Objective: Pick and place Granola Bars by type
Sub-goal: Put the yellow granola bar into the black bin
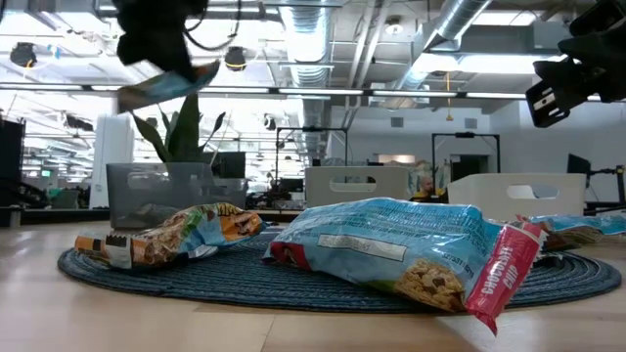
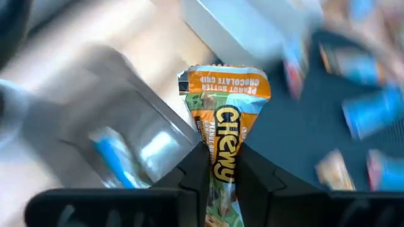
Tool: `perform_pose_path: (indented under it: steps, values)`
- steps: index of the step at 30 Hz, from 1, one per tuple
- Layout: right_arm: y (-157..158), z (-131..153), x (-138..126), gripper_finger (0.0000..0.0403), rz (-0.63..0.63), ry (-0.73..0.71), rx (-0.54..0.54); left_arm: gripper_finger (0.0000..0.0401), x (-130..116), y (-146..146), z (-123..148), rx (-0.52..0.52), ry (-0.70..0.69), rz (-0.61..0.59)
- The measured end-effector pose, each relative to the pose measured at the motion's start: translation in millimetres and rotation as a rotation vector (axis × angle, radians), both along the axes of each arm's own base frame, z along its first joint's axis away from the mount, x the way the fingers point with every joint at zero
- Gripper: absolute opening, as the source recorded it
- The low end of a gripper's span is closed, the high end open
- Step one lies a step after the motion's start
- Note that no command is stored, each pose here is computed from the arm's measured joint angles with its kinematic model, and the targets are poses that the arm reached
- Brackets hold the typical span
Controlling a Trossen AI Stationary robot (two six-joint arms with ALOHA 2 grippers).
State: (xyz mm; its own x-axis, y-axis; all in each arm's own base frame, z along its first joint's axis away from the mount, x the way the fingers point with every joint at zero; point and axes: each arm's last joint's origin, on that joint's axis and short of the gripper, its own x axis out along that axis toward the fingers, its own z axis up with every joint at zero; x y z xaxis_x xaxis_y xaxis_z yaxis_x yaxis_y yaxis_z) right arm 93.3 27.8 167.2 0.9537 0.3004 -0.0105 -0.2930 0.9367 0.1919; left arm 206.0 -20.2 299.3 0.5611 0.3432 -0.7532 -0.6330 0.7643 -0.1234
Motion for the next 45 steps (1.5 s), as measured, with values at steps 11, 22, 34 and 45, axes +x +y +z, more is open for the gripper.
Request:
perform_pose_path:
  steps: [11, 22, 34, 45]
  values:
    - [0, 0, 0, 0.0122, 0.000, 0.000, 0.000, 0.0056, -17, 58, 14, 0.064, -0.052, 0.238]
    - [0, 0, 0, 0.0122, 0.000, 0.000, 0.000, 0.0081, -13, 78, 8, 0.002, -0.008, 0.242]
    - [0, 0, 0, 0.0122, 0.000, 0.000, 0.000, 0.0172, -4, 72, 13, -0.108, -0.098, 0.039]
    - [0, 0, 0, 0.0122, 0.000, 0.000, 0.000, 0.0162, 45, 6, -6, -0.247, -0.120, -0.406]
